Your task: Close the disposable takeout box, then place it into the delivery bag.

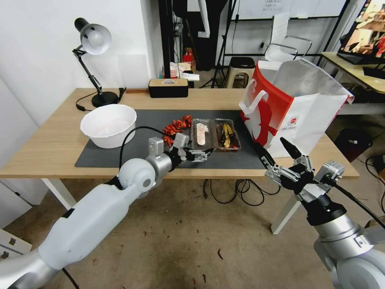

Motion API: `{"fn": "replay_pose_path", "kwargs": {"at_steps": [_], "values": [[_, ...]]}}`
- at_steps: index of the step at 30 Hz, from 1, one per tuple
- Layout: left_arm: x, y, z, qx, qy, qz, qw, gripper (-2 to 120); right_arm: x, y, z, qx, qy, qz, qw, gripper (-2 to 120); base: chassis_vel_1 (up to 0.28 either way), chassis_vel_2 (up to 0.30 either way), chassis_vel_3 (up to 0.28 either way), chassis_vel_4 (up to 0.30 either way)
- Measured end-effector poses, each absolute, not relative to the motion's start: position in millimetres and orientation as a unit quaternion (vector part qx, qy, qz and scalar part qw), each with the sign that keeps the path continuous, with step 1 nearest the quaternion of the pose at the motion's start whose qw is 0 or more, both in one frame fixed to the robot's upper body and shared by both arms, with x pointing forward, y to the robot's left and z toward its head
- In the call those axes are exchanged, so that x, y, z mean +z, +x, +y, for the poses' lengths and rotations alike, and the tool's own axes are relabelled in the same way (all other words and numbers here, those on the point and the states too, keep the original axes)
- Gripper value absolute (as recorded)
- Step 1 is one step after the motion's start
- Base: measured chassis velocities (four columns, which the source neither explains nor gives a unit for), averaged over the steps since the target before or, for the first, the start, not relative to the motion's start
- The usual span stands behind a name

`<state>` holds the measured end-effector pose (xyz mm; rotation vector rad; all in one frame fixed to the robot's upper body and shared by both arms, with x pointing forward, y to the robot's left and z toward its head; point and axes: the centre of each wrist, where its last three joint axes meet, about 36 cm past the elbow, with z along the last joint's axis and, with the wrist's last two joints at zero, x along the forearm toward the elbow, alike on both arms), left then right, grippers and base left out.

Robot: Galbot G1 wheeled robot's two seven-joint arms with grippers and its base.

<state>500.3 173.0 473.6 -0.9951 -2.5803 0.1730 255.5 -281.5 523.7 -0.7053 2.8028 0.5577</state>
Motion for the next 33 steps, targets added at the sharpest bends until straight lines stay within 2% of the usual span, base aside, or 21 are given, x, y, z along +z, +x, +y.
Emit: {"fn": "replay_pose_path", "kwargs": {"at_steps": [7,14,26,33], "values": [[450.9,520.9,183.8,0.063,-0.327,-0.918,0.213,100,520.0,260.1,-278.9,0.197,-0.24,0.945,0.099,100,0.0,0.0,0.0,0.0],[451.1,526.0,185.2,0.078,-0.326,-0.915,0.223,100,516.4,262.9,-278.5,0.202,-0.236,0.946,0.097,100,0.0,0.0,0.0,0.0],[454.1,519.4,176.6,0.088,-0.355,-0.903,0.225,100,514.5,266.3,-281.3,0.204,-0.227,0.947,0.096,100,0.0,0.0,0.0,0.0],[461.5,520.9,159.3,0.094,-0.383,-0.895,0.207,100,515.5,266.1,-287.4,0.202,-0.22,0.95,0.096,100,0.0,0.0,0.0,0.0]]}}
